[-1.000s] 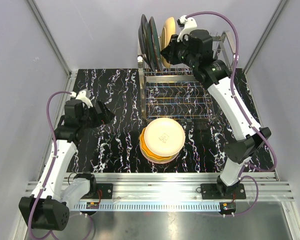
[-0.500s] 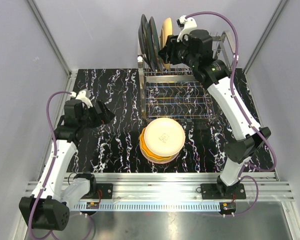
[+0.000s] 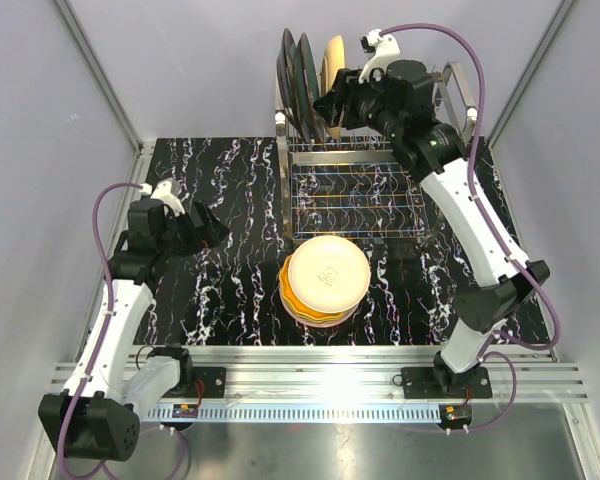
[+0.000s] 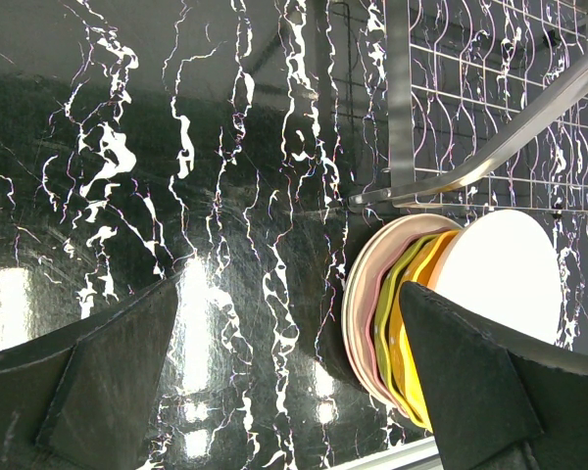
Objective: Load the plates into the dish rack
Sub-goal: Insert the plate into the dish rack, then grab a plate with the right arm
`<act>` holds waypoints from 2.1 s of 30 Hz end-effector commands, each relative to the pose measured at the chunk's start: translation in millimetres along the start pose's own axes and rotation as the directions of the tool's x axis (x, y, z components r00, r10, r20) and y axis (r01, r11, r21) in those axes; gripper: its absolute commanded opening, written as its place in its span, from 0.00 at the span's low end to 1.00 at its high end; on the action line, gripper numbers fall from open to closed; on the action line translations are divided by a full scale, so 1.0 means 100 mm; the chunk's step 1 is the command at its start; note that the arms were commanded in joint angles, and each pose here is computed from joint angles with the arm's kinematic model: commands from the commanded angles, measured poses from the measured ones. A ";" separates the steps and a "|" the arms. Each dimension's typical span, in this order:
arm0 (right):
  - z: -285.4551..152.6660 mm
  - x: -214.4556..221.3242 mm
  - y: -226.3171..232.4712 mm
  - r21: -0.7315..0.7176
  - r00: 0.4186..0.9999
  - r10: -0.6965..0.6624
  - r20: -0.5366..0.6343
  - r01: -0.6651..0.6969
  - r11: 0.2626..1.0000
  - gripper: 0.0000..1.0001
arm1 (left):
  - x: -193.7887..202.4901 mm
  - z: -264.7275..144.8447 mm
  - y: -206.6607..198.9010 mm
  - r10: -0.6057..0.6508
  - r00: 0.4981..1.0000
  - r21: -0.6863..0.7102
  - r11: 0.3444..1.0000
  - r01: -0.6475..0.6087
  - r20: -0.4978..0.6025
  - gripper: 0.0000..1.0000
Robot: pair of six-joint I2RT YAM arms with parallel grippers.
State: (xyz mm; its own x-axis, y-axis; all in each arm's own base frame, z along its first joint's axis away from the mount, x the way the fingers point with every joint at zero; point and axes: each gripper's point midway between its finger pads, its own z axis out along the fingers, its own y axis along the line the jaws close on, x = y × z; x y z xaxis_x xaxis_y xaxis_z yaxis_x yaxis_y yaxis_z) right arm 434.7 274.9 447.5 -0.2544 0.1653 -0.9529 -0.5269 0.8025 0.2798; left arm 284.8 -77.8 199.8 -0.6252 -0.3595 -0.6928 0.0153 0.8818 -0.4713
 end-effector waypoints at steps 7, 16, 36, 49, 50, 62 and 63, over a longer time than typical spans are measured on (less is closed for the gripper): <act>-0.42 -0.52 0.25 -0.078 0.988 0.026 0.155 -0.014 0.997 0.61 | -0.07 0.03 -0.05 0.004 1.000 0.038 0.999 -0.005 0.031 0.99; -0.40 -0.47 0.27 -0.097 0.989 0.041 0.142 -0.028 0.995 0.61 | -0.07 0.02 -0.05 0.006 0.999 0.035 0.999 -0.007 0.034 0.99; -0.71 -0.60 0.32 -0.094 0.983 0.021 0.181 -0.004 0.996 0.62 | -0.07 0.02 -0.05 0.006 0.999 0.034 0.999 -0.007 0.034 0.99; -1.49 -0.56 0.53 -0.175 0.973 -0.045 0.227 0.086 0.981 0.57 | -0.08 0.02 -0.02 0.010 0.999 0.015 1.000 -0.011 0.041 0.99; -1.50 -0.33 0.63 -0.259 0.977 -0.077 0.199 0.128 0.957 0.55 | -0.08 0.02 -0.02 0.008 0.999 0.017 1.000 -0.009 0.039 0.99; -2.12 1.32 1.21 -0.489 0.983 -0.182 -0.029 0.145 0.860 0.47 | -0.09 0.04 0.04 -0.004 0.999 0.000 1.000 0.004 0.038 0.99; -2.12 1.46 1.21 -0.488 0.981 -0.186 -0.054 0.137 0.862 0.47 | -0.10 0.04 0.04 -0.004 0.999 0.000 1.000 0.004 0.041 0.99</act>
State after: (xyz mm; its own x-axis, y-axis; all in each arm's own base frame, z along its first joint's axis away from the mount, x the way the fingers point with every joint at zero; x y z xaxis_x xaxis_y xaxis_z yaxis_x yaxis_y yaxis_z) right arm 161.3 260.9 422.8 -0.1241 0.0767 -0.9893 -0.8977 0.4162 0.1448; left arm 286.3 -72.8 198.4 -0.6221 -0.3699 -0.6900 -0.0027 0.8823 -0.4706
